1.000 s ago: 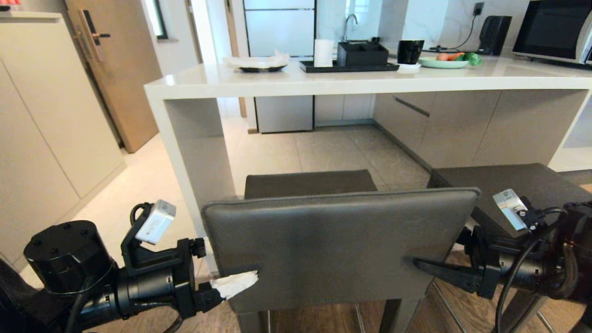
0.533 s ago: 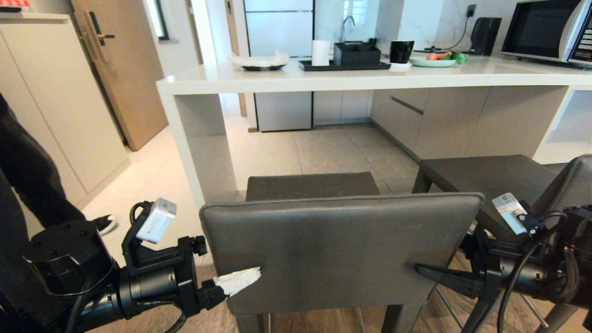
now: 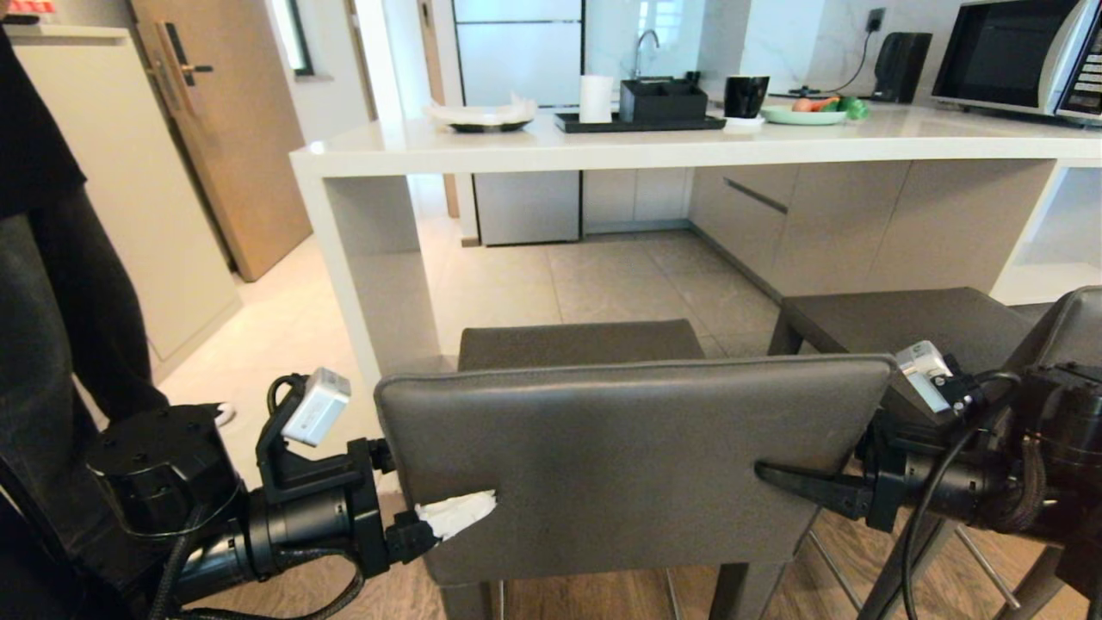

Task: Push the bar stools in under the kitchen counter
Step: Pull the gray chair out from under the dining table

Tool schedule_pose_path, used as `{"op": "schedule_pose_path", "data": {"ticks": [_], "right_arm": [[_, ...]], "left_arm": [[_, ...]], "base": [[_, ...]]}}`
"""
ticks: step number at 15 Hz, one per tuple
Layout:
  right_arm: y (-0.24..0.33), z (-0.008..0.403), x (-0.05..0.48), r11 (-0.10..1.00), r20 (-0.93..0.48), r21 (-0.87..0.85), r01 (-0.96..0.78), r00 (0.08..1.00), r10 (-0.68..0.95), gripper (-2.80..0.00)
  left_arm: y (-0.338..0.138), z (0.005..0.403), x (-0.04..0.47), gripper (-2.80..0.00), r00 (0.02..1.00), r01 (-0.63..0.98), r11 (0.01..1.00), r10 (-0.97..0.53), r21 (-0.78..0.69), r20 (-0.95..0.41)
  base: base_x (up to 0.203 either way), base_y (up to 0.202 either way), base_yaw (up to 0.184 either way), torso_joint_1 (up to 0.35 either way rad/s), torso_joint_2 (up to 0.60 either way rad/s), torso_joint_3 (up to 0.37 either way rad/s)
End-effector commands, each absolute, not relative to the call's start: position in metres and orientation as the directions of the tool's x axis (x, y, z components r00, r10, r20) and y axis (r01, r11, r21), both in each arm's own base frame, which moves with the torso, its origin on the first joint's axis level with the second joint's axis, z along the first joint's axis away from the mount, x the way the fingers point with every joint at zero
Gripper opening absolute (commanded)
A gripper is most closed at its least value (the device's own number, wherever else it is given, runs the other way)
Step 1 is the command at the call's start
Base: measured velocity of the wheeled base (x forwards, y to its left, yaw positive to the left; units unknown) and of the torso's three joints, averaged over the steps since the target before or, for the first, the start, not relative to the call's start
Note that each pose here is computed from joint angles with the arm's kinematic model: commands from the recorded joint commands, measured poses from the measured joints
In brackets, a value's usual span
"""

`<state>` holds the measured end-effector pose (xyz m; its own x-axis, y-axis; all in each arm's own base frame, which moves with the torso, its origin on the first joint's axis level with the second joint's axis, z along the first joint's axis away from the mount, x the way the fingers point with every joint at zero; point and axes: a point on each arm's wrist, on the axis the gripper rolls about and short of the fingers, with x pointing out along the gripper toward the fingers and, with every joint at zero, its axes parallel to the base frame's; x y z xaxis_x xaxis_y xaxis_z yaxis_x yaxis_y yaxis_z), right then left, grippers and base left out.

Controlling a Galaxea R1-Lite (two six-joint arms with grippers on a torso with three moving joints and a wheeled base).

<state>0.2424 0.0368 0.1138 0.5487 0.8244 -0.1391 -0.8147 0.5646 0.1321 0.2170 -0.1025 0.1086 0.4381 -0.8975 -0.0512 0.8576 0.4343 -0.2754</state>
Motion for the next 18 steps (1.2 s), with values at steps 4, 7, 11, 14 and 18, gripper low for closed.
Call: {"op": "schedule_pose_path", "data": {"ticks": [4,7,11,14,18], "right_arm": [[0.035,0.106,0.244,0.576,-0.156,0.144,-0.805,0.556,0.816,0.0],[0.029,0.11,0.243,0.594,-0.138,0.125,-0.794,0.579,0.803,0.0],[0.028,0.117,0.203,0.583,-0.129,0.123,-0.803,0.57,0.812,0.0],[0.026,0.123,0.163,0.569,-0.104,0.127,-0.812,0.56,0.822,0.0],[0.024,0.154,0.112,0.557,0.036,0.121,-0.822,0.564,0.825,0.0]], "left_arm": [[-0.101,0.108,0.214,0.0,0.452,0.85,0.448,-0.891,-0.277,-0.052],[-0.098,0.109,0.21,0.0,0.458,0.847,0.454,-0.887,-0.278,-0.054],[-0.069,0.112,0.184,0.0,0.542,0.793,0.535,-0.838,-0.29,-0.066],[-0.052,0.135,0.157,0.0,0.586,0.794,0.566,-0.81,-0.225,0.03],[-0.036,0.172,0.114,0.0,0.598,0.801,0.585,-0.775,-0.128,0.202]], "base": [[0.0,0.0,0.0,0.0,0.0,0.0],[0.0,0.0,0.0,0.0,0.0,0.0],[0.0,0.0,0.0,0.0,0.0,0.0],[0.0,0.0,0.0,0.0,0.0,0.0],[0.0,0.0,0.0,0.0,0.0,0.0]]}}
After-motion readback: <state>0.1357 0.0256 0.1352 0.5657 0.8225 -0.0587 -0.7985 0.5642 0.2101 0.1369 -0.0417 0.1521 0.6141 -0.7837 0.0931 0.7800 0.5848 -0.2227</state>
